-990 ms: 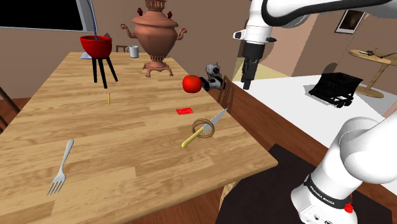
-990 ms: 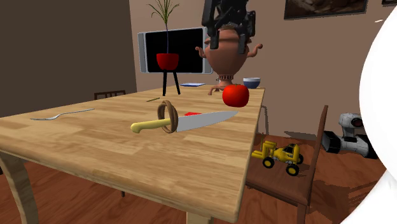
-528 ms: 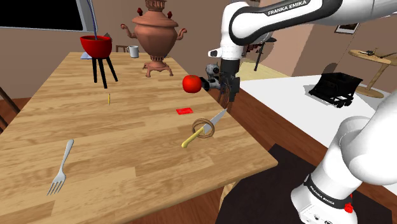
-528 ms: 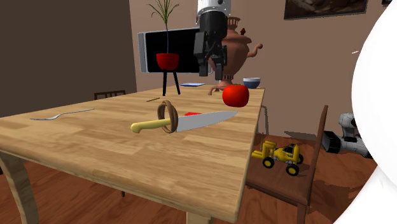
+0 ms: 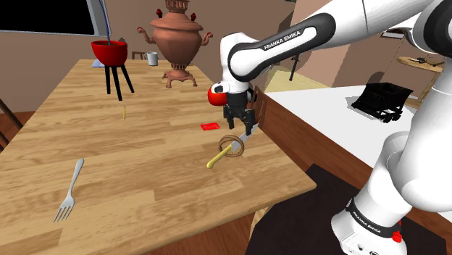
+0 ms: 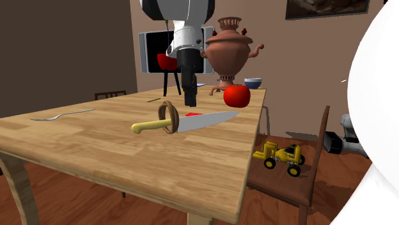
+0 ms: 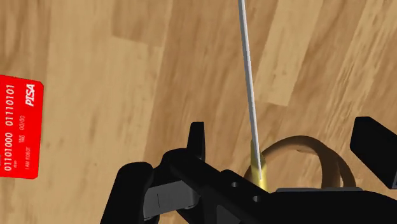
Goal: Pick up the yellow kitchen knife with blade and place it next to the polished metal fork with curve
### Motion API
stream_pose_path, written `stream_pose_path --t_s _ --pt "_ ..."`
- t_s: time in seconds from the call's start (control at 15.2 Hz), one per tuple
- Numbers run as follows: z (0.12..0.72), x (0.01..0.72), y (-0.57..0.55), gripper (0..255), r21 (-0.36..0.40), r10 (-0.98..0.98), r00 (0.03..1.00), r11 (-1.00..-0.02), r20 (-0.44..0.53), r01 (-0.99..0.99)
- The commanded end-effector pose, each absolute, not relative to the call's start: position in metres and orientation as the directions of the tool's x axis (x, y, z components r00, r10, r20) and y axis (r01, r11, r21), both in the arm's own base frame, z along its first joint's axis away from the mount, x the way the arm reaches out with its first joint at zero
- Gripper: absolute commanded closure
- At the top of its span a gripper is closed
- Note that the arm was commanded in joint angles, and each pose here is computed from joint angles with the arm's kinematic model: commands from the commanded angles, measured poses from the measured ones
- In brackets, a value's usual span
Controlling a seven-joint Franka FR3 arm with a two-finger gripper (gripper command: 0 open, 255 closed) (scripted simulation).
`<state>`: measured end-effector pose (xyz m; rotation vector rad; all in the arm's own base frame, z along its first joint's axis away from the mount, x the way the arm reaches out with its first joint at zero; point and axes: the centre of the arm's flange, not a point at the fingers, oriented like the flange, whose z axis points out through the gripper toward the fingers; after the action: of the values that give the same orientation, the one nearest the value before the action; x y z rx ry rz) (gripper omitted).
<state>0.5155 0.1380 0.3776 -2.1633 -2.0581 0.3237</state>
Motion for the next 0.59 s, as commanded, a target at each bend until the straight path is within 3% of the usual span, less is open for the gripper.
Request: stream_pose_path --t_s 0.0,0.53 --pt "0.356 0.520 0.159 0 -0.270 0.995 -0.080 0.063 -0.053 0.961" --pt "0.316 0.509 0.157 0 -0.272 0.995 -0.088 0.071 -0.052 0.960"
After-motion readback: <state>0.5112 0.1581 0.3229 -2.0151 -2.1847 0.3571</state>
